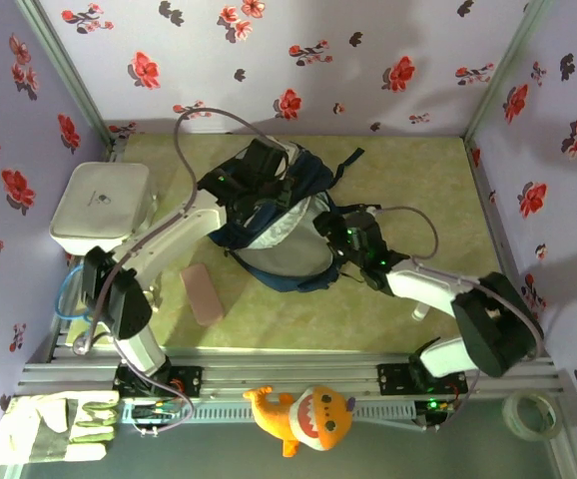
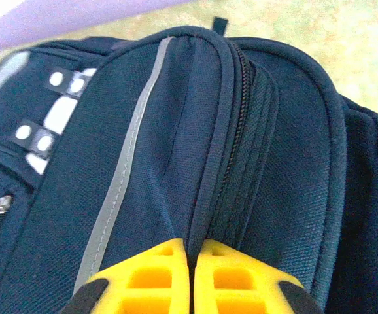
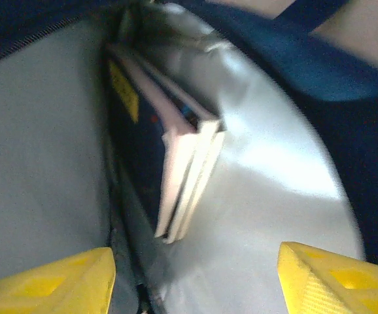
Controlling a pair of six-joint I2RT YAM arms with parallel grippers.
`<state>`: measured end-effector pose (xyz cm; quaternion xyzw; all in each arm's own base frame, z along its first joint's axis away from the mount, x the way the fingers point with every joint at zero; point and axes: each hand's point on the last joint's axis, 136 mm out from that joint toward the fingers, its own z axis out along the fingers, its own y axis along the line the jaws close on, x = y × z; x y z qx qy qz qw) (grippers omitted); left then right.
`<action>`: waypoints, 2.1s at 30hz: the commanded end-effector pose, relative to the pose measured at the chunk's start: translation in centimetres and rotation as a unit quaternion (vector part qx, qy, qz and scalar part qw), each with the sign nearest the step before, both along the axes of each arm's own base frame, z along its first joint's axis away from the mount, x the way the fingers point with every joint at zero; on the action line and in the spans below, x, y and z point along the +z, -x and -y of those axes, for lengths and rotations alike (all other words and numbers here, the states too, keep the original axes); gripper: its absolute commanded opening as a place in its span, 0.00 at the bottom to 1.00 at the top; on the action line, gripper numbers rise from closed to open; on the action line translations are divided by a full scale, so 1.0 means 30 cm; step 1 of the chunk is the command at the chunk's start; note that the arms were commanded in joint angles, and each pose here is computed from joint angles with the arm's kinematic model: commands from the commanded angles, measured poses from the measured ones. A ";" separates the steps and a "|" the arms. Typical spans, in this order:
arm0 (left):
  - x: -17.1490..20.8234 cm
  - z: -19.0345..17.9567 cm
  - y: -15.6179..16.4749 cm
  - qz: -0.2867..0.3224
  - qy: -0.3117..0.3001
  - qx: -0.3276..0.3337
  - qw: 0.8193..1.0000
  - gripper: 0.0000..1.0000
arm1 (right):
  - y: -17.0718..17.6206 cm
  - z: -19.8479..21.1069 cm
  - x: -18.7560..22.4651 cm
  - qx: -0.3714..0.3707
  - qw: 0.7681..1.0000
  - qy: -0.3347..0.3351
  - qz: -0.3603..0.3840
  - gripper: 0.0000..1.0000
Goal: Pack the student bag
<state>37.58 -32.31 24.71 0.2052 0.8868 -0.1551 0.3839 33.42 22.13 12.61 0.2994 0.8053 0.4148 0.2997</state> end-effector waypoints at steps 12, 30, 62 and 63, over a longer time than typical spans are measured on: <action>-0.050 0.170 -0.105 -0.052 0.109 -0.010 0.993 0.65 | 0.109 0.292 0.088 -0.088 0.989 0.120 0.018 0.75; -0.463 -0.611 0.037 -0.184 0.192 0.311 0.913 0.71 | 0.083 0.144 0.012 0.004 0.989 0.150 -0.008 0.76; -0.712 -0.633 -0.029 -0.264 0.306 0.377 0.834 0.26 | 0.103 0.100 -0.146 0.009 0.986 0.152 -0.074 0.72; -0.709 -0.633 -0.030 -0.263 0.306 0.376 0.834 0.24 | 0.103 0.098 -0.155 0.011 0.985 0.152 -0.077 0.71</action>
